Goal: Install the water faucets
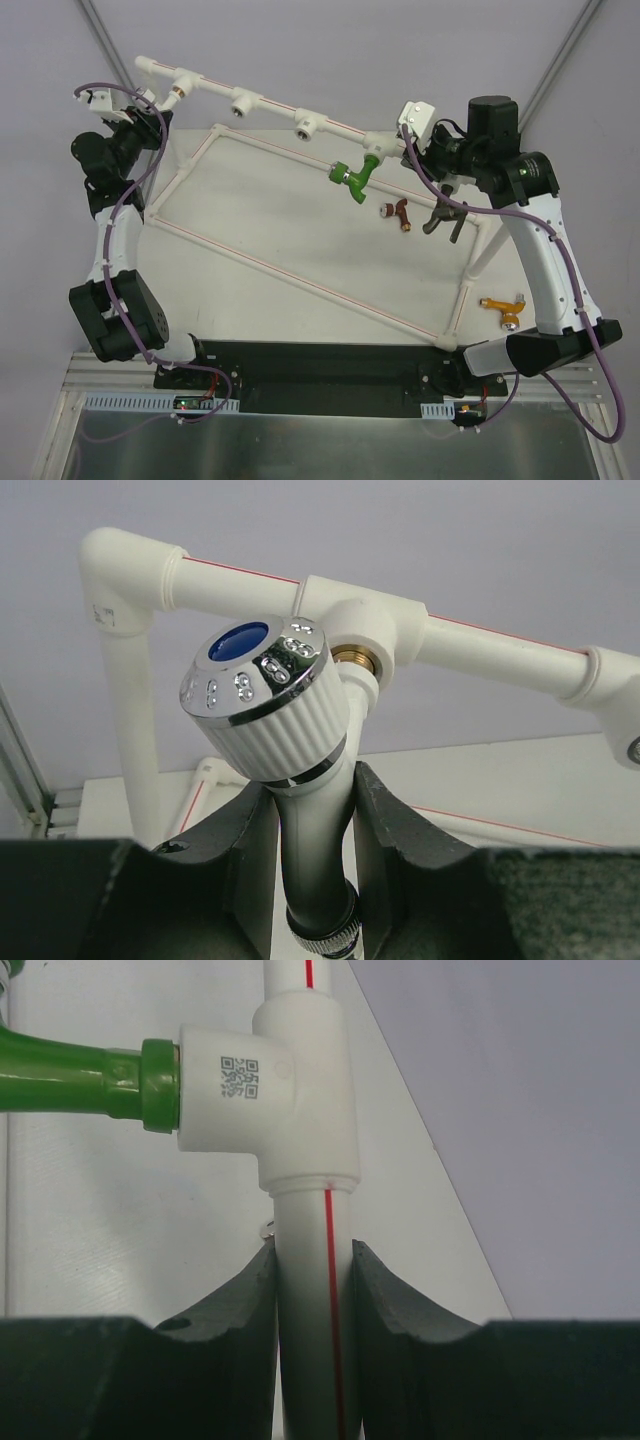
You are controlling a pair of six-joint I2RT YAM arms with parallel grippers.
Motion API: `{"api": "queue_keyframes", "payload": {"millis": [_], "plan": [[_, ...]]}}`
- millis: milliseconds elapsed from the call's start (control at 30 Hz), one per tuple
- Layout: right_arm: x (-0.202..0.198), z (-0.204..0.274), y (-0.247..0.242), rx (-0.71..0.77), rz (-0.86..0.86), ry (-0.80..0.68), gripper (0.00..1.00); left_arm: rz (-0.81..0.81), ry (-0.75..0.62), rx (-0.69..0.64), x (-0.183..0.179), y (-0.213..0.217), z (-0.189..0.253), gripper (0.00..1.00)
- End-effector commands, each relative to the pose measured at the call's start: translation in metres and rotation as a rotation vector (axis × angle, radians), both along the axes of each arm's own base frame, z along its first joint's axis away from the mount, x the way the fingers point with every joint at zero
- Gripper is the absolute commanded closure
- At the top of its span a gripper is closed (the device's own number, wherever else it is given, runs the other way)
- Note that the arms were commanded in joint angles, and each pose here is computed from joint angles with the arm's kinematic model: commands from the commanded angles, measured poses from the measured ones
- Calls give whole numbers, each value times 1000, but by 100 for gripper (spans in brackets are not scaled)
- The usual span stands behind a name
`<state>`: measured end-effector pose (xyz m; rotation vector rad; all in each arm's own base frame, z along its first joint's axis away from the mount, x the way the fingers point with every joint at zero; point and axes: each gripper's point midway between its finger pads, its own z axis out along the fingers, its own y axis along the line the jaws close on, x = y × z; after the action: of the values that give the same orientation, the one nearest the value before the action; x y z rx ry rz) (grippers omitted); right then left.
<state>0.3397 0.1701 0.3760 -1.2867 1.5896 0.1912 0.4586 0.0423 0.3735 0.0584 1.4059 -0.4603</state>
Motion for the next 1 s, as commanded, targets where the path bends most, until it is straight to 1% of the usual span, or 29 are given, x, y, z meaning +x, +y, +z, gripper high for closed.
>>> {"api": "queue_keyframes", "payload": {"millis": [0, 133, 300, 367, 467, 500, 667, 767, 800, 900, 967], "plan": [[-18, 12, 4, 33, 23, -6, 98, -134, -35, 233, -8, -39, -16, 100], [-18, 11, 4, 33, 23, -6, 98, -132, -31, 284, -8, -43, -17, 100], [-18, 12, 4, 34, 26, -10, 98, -113, -63, 395, -8, -48, -15, 100], [-19, 12, 5, 34, 29, -10, 98, -98, -57, 423, -6, -48, -18, 100], [-19, 12, 5, 34, 28, -11, 98, -73, -55, 509, -3, -52, -25, 100], [-19, 12, 5, 33, 28, -9, 98, -60, -68, 556, -2, -53, -25, 100], [-20, 13, 6, 34, 33, -14, 98, -33, -74, 647, 0, -57, -30, 100], [-20, 14, 6, 35, 33, -18, 98, -9, -78, 725, 2, -57, -34, 100], [-20, 14, 6, 36, 34, -20, 98, 18, -81, 770, 4, -54, -35, 100], [-21, 15, 7, 37, 36, -22, 98, 41, -92, 835, 5, -57, -36, 100], [-21, 15, 6, 37, 35, -21, 98, 48, -92, 854, 4, -59, -38, 100]]}}
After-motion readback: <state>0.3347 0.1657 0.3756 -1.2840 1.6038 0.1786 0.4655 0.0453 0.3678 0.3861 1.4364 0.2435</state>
